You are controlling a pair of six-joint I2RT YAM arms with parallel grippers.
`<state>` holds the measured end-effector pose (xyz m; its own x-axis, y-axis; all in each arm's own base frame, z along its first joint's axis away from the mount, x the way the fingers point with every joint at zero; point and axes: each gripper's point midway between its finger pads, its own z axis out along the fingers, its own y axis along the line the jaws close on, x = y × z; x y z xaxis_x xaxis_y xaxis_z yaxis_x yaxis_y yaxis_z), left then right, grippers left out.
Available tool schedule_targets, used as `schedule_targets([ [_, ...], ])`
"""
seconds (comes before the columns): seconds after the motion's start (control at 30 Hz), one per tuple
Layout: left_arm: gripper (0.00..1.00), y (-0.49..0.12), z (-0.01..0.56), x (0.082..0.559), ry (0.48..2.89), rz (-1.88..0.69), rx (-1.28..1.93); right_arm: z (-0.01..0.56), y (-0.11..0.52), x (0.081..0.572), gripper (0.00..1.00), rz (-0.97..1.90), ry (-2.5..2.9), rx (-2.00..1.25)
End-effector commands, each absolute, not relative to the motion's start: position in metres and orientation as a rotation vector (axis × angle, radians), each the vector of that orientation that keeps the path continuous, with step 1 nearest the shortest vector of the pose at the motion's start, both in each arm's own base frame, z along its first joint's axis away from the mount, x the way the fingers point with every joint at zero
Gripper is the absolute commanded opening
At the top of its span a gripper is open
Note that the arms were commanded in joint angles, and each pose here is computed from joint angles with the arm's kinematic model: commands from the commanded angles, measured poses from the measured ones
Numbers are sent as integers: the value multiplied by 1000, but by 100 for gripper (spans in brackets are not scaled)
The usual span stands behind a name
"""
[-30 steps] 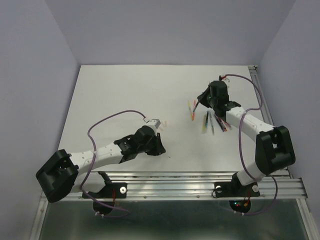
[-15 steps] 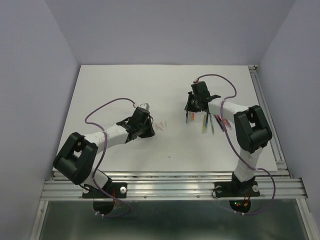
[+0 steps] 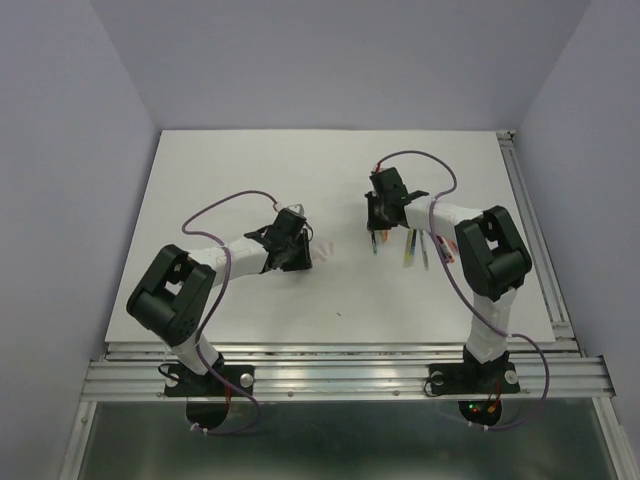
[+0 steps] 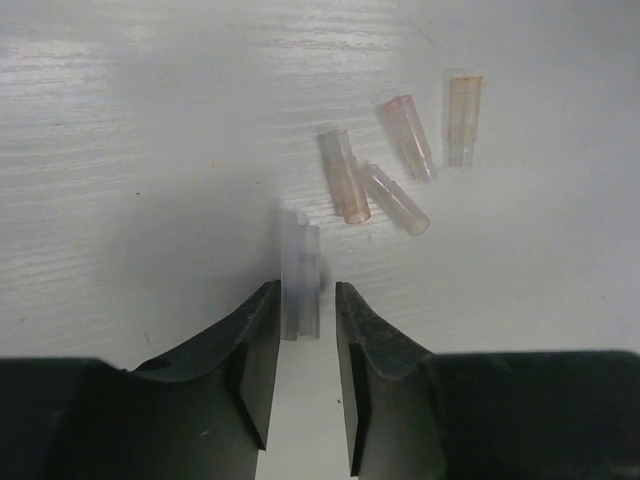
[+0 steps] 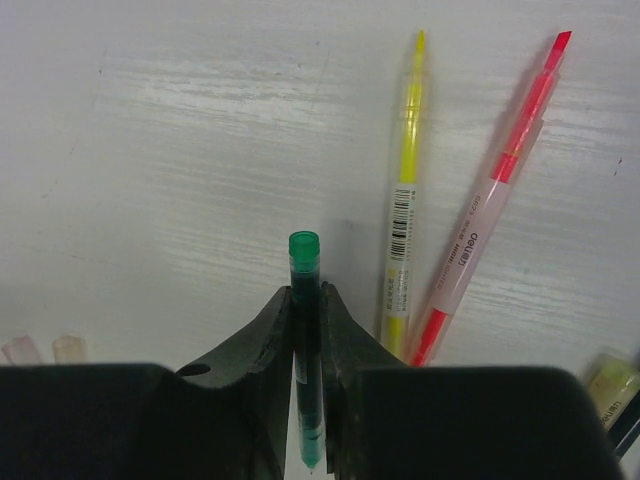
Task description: Open the pen caps
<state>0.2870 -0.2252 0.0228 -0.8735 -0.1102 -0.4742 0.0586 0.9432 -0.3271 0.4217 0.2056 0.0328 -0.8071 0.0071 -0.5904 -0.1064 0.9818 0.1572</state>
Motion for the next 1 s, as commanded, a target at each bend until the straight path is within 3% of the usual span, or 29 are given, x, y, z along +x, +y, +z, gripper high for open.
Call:
schedule_targets([
  [0.0,43,-228,36,296,2559,-467,-22,52,210,435,22,219,2444,-89],
  [0.13,47,-229,37,293,2564,-482,-14,63,209,433,28,225,2429,-72],
  [0.37,65,-234,51,292,2528,-535,0,105,203,424,41,259,2361,-22],
  [0.43,70,-236,59,292,2506,-564,10,111,198,418,48,259,2352,21],
  [0.5,83,-241,73,291,2467,-618,29,127,193,411,54,270,2324,71],
  [0.53,87,-241,75,289,2460,-630,32,127,191,407,63,268,2326,88],
  [0.63,99,-242,91,286,2414,-673,50,119,179,385,76,253,2365,134],
  [0.77,99,-241,110,286,2337,-712,54,117,170,371,85,242,2371,198],
  [0.97,99,-234,122,283,2289,-709,40,96,153,364,86,137,2409,271],
])
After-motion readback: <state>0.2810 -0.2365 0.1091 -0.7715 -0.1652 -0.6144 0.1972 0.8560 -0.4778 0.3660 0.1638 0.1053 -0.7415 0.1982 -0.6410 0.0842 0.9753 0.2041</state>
